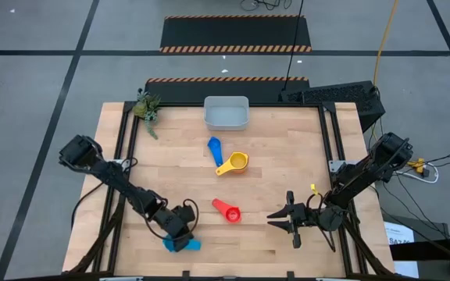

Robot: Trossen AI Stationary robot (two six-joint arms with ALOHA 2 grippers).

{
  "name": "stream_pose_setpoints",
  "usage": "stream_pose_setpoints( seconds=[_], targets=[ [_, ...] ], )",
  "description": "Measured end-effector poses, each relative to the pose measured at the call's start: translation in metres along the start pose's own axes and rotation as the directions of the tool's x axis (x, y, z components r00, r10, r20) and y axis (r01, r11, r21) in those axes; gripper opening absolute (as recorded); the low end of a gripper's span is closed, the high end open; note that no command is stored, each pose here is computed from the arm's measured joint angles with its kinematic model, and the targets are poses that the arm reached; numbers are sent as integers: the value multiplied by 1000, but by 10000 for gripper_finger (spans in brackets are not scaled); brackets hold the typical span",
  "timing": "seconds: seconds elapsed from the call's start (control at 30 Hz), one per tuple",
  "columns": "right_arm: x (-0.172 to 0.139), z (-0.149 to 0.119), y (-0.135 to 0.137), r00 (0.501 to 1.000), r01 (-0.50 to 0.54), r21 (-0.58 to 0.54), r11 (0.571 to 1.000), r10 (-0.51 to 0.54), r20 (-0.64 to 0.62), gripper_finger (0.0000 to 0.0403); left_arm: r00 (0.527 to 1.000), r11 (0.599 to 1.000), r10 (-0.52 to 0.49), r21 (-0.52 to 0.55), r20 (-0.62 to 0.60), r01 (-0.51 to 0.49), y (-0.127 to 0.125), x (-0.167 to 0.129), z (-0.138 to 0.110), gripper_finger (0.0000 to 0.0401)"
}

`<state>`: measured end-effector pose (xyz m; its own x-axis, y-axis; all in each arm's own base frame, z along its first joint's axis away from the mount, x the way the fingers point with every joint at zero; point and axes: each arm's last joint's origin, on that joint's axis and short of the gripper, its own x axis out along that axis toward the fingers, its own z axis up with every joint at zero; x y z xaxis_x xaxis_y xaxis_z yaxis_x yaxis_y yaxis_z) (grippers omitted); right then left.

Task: Nest measuring cups in basket
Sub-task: Stack the light blue measuring cup into the yellow measuring cup

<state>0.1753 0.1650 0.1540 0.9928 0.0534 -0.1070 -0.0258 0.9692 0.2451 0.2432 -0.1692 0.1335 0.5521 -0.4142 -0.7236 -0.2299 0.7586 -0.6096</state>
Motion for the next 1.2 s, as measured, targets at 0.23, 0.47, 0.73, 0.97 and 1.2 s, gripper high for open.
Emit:
stream_pose_setpoints(
  seconds=[0.23, 0.47, 0.73, 0.97, 1.2],
  targets=[
    [0, 0, 0, 1000, 1, -5, 1000, -1, 0, 75, 992, 995, -95, 23, -88, 98, -6, -12, 5, 20],
    [0, 0, -1, 1000, 10, -30, 999, -10, 3, 75, 996, 981, -43, 192, 74, 28, -13, -32, 7, 22],
    [4, 3, -5, 999, 29, -20, 999, -29, 14, 75, 997, 939, 3, 344, 78, -29, -20, -33, -13, 28],
    [7, 5, -8, 999, 42, -36, 998, -41, 28, 75, 997, 937, -35, 348, 68, 9, -30, -34, -30, 127],
    [14, 8, -17, 995, 90, -87, 992, -87, 41, 75, 991, 954, -7, 299, 131, -33, -28, -34, -25, 238]
  ],
)
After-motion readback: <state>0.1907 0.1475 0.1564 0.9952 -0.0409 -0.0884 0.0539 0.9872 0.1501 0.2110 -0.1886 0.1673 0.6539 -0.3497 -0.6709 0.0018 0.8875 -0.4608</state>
